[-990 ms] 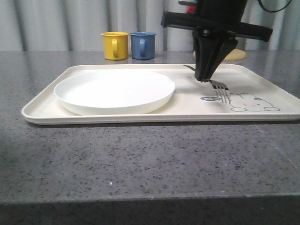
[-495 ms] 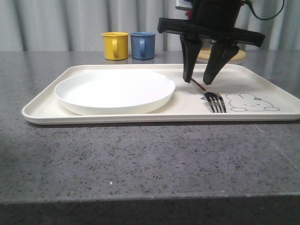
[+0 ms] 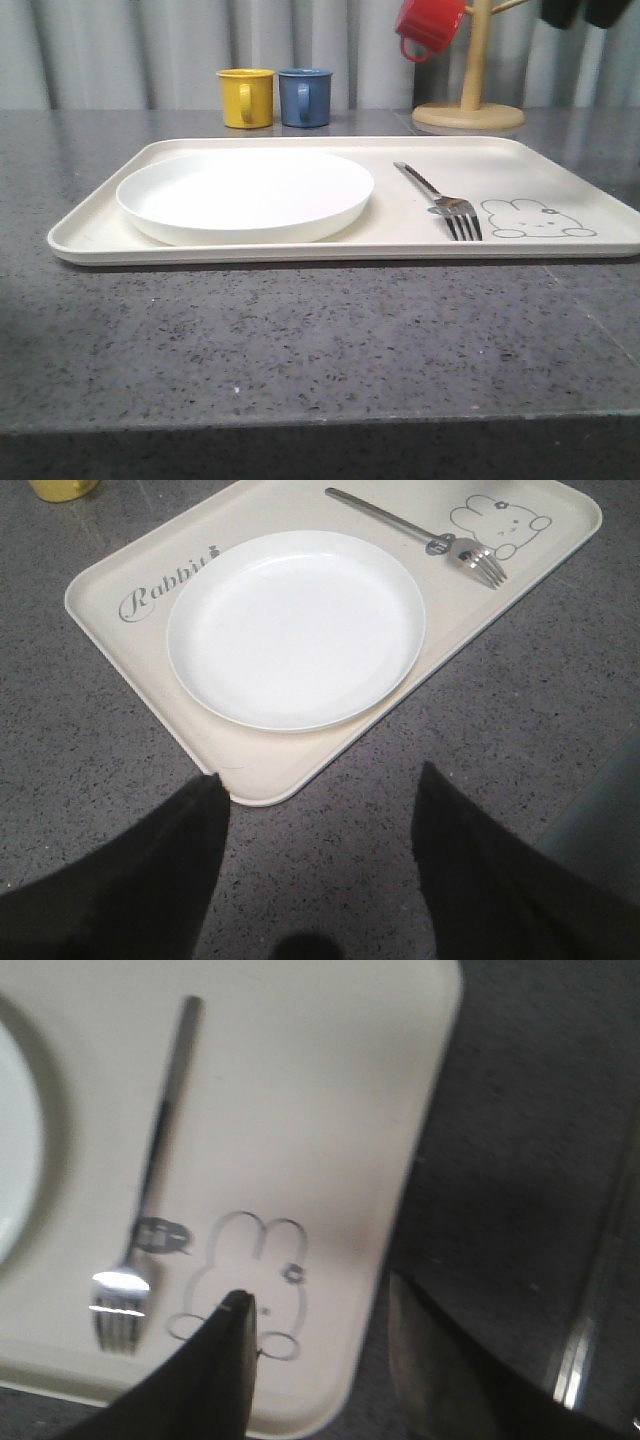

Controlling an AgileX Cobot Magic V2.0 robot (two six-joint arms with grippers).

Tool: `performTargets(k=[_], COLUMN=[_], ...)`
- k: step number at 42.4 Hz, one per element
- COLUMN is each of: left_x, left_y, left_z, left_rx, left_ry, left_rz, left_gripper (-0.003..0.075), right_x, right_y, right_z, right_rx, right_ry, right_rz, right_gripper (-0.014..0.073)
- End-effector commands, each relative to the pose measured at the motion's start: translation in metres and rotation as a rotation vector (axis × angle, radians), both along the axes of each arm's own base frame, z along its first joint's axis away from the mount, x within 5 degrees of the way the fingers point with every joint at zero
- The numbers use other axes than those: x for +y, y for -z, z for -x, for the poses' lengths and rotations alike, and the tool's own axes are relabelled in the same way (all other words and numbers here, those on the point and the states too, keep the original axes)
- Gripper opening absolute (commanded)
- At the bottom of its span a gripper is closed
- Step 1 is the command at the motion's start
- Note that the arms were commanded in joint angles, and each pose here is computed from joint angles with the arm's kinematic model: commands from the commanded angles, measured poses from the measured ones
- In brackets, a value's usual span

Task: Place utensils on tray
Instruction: 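Grasp the silver chopsticks with the right gripper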

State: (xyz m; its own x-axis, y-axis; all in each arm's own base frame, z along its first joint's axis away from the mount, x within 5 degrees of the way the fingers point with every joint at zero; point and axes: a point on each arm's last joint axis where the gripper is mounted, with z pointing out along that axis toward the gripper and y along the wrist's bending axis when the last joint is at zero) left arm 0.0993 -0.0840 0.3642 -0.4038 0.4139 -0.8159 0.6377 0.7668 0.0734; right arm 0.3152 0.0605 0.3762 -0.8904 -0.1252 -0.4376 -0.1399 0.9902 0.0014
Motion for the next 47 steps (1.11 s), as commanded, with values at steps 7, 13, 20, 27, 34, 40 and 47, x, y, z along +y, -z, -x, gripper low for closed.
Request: performTargets(k=[7, 13, 20, 27, 34, 40, 47], left_x=[-0.002, -0.002, -0.002, -0.002, -0.002, -0.002, -0.002], left_y=[-0.013, -0.013, -0.013, -0.013, -0.013, -0.013, -0.013], left_z=[0.000, 0.000, 0.000, 0.000, 0.000, 0.000, 0.000], left_rx=[-0.063, -0.063, -0.063, -0.063, -0.063, -0.063, -0.063], left_ry=[0.013, 0.013, 0.013, 0.013, 0.013, 0.013, 0.013], left_rz=[0.069, 0.069, 0.069, 0.069, 0.069, 0.069, 0.069], left_gripper=[0.0409, 0.0409, 0.0409, 0.0409, 0.0409, 0.0409, 0.0409], right_x=[-0.071, -0.093, -0.106, -0.112, -0.113, -0.114, -0.113], right_y=[0.023, 0.045, 0.063, 0.080, 0.093, 0.100, 0.100], right_z=[0.012, 0.005, -0.008, -0.019, -0.028, -0.031, -0.031], right_rx=[0.116, 0.188, 0.220, 0.245, 0.260, 0.276, 0.278], right_ry=[0.105, 0.172, 0.206, 0.215, 0.213, 0.212, 0.212], right_rz=[0.078, 0.072, 0.069, 0.072, 0.071, 0.071, 0.062], right_gripper=[0.0351, 0.0351, 0.0351, 0.0351, 0.0351, 0.0305, 0.0128])
